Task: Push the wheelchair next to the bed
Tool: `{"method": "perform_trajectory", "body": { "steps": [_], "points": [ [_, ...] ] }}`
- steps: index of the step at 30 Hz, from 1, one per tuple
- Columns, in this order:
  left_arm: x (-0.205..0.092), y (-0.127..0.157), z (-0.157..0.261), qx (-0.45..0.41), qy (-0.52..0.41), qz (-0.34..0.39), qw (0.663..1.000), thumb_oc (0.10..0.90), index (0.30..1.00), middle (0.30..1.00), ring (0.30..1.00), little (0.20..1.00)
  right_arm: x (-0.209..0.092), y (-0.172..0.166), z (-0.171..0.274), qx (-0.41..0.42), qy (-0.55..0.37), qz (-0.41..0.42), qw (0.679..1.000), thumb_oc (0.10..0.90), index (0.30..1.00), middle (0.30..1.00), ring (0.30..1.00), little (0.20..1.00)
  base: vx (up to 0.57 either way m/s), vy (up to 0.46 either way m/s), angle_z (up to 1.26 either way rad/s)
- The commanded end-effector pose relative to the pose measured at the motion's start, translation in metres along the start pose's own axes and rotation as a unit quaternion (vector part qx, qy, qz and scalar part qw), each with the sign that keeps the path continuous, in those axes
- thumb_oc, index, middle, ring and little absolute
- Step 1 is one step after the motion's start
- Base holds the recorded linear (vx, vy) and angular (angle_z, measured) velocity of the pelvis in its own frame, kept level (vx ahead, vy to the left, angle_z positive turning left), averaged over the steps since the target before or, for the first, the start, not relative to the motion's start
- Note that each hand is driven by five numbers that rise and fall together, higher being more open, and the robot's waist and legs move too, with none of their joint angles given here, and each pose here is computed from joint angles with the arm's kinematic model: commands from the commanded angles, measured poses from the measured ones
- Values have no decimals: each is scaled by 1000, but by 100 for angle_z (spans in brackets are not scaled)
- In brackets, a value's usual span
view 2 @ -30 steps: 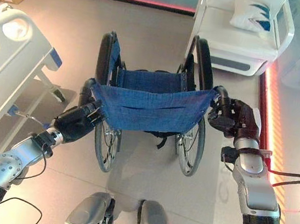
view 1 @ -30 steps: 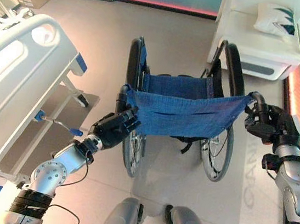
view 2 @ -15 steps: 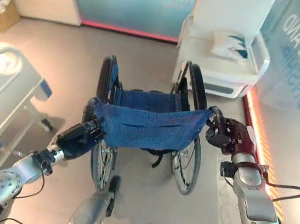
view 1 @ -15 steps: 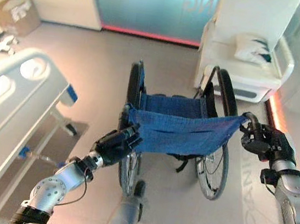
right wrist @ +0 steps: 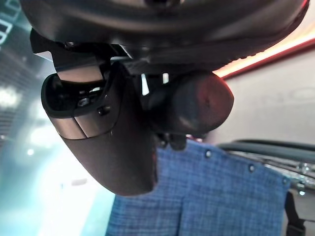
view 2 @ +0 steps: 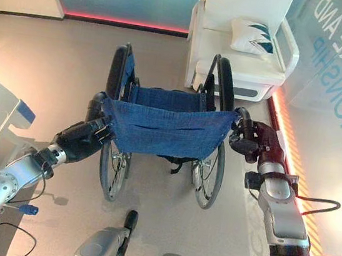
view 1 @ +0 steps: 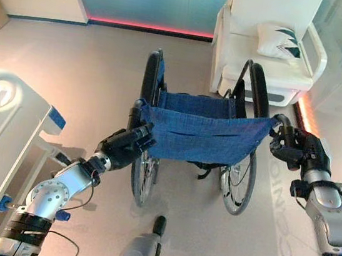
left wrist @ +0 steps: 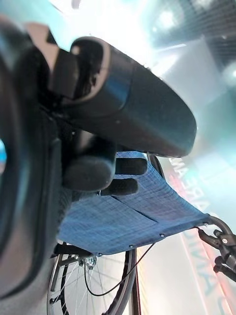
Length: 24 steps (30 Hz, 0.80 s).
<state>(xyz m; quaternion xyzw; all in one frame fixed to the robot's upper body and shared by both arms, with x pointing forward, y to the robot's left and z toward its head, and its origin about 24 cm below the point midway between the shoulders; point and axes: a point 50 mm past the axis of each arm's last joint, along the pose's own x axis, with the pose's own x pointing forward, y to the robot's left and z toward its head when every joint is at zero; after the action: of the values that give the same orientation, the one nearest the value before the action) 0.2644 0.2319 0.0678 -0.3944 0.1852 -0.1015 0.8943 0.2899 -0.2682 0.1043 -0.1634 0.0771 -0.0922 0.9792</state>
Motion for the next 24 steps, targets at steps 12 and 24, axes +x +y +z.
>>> {"method": "perform_trajectory", "body": {
  "steps": [12,24],
  "points": [
    [-38,-73,145,5,-343,-194,919,400,300,300,300,300,-6,54,84,-26,-168,195,966,400,300,300,300,300,344,-377,26],
    [-40,-61,137,-7,-345,-180,921,400,300,300,300,300,-2,76,93,-49,-164,219,961,400,300,300,300,300,302,-149,9]
  ]
}}
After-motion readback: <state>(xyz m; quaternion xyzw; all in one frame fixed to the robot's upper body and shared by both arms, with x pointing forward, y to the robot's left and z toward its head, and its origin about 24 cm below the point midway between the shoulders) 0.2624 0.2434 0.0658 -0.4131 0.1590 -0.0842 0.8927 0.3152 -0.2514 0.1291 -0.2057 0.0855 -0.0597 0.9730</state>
